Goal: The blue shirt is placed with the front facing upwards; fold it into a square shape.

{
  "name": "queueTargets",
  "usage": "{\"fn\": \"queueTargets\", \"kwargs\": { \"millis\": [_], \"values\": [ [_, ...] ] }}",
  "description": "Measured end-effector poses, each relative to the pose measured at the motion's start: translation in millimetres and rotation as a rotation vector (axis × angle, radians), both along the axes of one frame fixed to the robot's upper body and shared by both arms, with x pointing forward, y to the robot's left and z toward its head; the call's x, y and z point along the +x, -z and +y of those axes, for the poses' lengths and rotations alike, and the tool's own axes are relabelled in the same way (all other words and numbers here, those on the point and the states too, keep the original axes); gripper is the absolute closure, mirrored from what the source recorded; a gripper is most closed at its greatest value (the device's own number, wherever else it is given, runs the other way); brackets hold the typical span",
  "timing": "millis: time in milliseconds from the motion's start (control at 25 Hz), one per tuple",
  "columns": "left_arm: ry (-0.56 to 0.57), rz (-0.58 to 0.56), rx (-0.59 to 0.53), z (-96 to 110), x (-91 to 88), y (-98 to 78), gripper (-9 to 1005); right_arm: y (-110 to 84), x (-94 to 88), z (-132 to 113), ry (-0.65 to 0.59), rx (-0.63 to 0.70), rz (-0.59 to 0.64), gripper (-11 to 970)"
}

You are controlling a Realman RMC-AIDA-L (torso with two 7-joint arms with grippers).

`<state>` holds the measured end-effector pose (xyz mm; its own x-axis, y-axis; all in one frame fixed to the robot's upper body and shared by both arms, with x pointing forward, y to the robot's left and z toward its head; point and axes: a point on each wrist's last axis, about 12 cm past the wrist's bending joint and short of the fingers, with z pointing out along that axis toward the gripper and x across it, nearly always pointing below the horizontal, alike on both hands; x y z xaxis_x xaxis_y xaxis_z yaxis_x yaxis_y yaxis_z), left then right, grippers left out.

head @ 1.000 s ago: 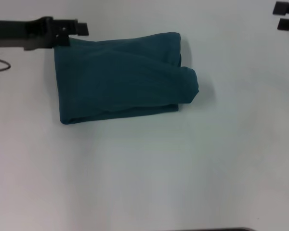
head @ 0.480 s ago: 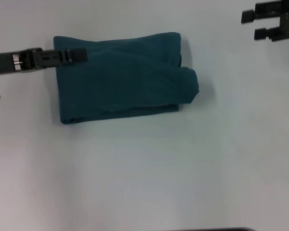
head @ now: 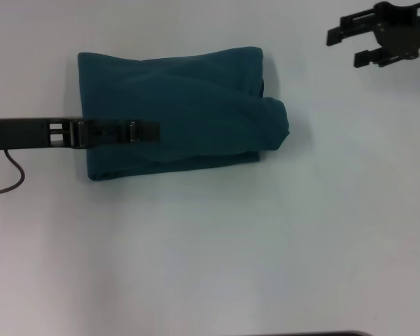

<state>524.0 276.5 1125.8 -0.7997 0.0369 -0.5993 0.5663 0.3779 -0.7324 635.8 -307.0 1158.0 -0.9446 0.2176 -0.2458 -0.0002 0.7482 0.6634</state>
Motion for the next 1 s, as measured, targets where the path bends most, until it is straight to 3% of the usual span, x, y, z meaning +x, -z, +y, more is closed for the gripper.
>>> {"fn": "queueTargets", "kwargs": {
  "millis": [480,720,1000],
  "values": [
    [-0.042,-0.025,0.0,7.0,4.9,-3.4,233,22.9,24.2,50.1,0.132,0.036,0.041,137],
    [-0.06,-0.039,0.007,10.3,8.3,-5.8,234,41.0,21.2,65.1,0.222,0.132,0.06,138],
    [-0.077,-0.061,0.013,14.4,11.4,-8.4,234,50.1,19.4,74.2,0.244,0.124,0.085,140]
  ]
}}
